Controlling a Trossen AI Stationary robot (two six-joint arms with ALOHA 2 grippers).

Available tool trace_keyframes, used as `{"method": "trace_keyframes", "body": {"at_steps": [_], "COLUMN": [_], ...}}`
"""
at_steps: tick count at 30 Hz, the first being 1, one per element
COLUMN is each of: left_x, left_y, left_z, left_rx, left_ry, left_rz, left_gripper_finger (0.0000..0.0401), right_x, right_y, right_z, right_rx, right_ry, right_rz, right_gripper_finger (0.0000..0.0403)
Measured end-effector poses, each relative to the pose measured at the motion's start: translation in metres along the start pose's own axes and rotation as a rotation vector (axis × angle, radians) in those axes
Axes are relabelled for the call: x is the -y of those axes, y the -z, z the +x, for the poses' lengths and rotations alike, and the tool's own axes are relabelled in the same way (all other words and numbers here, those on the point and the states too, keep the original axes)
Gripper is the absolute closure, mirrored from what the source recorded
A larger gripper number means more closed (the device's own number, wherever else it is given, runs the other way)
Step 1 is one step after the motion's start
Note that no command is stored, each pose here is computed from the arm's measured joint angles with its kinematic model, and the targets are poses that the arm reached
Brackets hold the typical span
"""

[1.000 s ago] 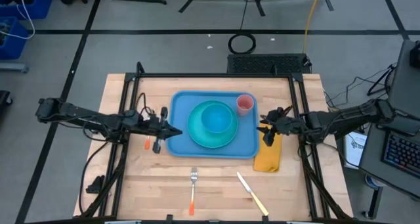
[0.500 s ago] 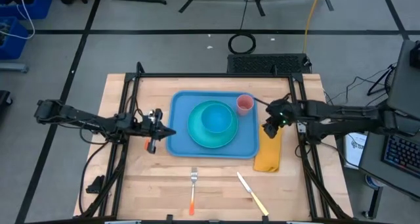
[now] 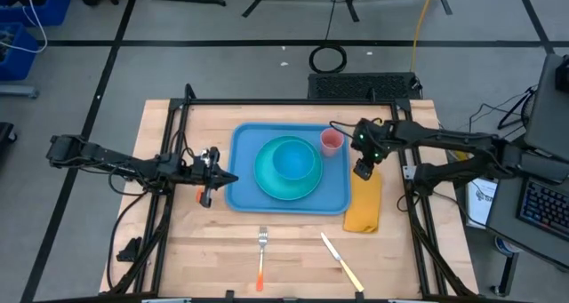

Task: Set up tray
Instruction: Put the yellow napkin to the left of the green plate on the blue serving tray

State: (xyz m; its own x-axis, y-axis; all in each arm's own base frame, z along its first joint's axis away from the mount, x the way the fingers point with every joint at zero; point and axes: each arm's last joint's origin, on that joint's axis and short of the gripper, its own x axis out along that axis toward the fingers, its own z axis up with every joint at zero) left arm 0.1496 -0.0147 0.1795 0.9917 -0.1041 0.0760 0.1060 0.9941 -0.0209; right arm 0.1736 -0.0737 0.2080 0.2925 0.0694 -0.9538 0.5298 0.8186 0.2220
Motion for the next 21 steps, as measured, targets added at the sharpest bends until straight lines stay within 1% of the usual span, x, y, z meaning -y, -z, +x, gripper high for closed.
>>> {"method": "trace_keyframes", "body": {"at_steps": [3, 7, 10, 15, 19, 21], "left_x": [0.0, 0.0, 0.0, 0.0, 0.0, 0.0], "left_y": [0.0, 0.0, 0.0, 0.002, 0.002, 0.002], "left_z": [0.0, 0.0, 0.0, 0.0, 0.0, 0.0], "left_rx": [-0.002, -0.003, -0.004, -0.016, -0.016, -0.019], "left_ry": [0.001, 0.001, 0.001, 0.0, -0.002, -0.006], "left_rz": [0.0, -0.001, -0.001, -0.002, -0.001, 0.0], "left_gripper_finger": [0.0375, 0.0378, 0.0386, 0.0398, 0.0384, 0.0376], "right_x": [0.005, 0.011, 0.015, 0.024, 0.031, 0.035], "right_y": [-0.006, -0.01, -0.013, -0.02, -0.025, -0.026], "right_z": [0.002, 0.012, 0.019, 0.028, 0.034, 0.038], "right_rx": [-0.051, -0.124, -0.155, -0.165, -0.165, -0.18], "right_ry": [-0.009, -0.096, -0.101, -0.105, -0.107, -0.127], "right_rz": [-0.017, -0.036, -0.06, -0.089, -0.105, -0.102], "right_gripper_finger": [0.0234, 0.0234, 0.0234, 0.0234, 0.0234, 0.0234]}}
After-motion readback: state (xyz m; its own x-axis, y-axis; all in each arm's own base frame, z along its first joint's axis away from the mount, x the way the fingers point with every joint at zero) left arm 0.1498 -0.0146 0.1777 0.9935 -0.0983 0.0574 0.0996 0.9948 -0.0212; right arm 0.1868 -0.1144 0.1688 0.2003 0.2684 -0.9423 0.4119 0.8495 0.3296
